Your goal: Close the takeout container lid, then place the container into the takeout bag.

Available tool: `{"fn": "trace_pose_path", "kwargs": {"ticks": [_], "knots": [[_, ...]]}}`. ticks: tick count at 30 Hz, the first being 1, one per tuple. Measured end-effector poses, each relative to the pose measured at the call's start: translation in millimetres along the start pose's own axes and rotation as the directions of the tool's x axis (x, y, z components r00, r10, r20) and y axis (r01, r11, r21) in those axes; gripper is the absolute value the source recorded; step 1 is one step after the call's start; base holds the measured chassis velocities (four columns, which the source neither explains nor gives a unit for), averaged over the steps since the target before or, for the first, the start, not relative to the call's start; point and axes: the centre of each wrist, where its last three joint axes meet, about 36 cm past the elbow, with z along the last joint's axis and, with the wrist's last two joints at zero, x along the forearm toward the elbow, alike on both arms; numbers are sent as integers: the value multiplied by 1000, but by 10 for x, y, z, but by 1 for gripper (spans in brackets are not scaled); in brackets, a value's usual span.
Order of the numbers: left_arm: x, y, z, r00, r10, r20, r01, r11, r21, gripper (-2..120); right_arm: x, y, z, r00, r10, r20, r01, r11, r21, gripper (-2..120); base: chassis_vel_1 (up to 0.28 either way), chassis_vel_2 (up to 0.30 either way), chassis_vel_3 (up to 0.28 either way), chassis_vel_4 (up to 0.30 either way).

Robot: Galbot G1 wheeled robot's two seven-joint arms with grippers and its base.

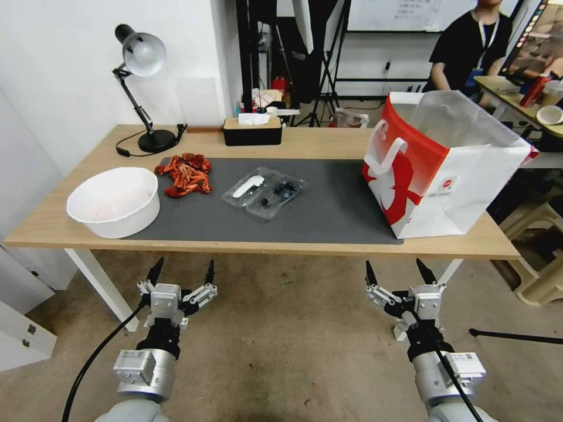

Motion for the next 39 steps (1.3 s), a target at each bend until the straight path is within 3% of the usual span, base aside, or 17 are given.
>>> {"fn": "trace_pose_path", "kwargs": {"ticks": [20, 24, 28, 30, 39], "knots": [[-7, -6, -9, 1000, 0, -1, 0, 1000, 8, 100, 5, -6, -8, 1000, -2, 1, 2, 1000, -2, 100, 0, 0, 0, 0], [-65, -73, -182, 1000, 3, 0, -3, 997, 73, 100, 86, -78, -171, 999, -24, 29, 24, 999, -25, 100, 0, 0, 0, 0], [-119, -231, -601, 998, 49, -34, -41, 976, 216, 100, 183, -235, -376, 997, -38, 74, 42, 998, -46, 100, 0, 0, 0, 0], [-116, -261, -687, 997, 67, -45, -54, 969, 241, 100, 182, -253, -382, 996, -36, 76, 40, 998, -46, 100, 0, 0, 0, 0], [-129, -285, -681, 995, 82, -58, -65, 966, 251, 100, 174, -285, -367, 997, -31, 71, 34, 998, -46, 100, 0, 0, 0, 0]]}}
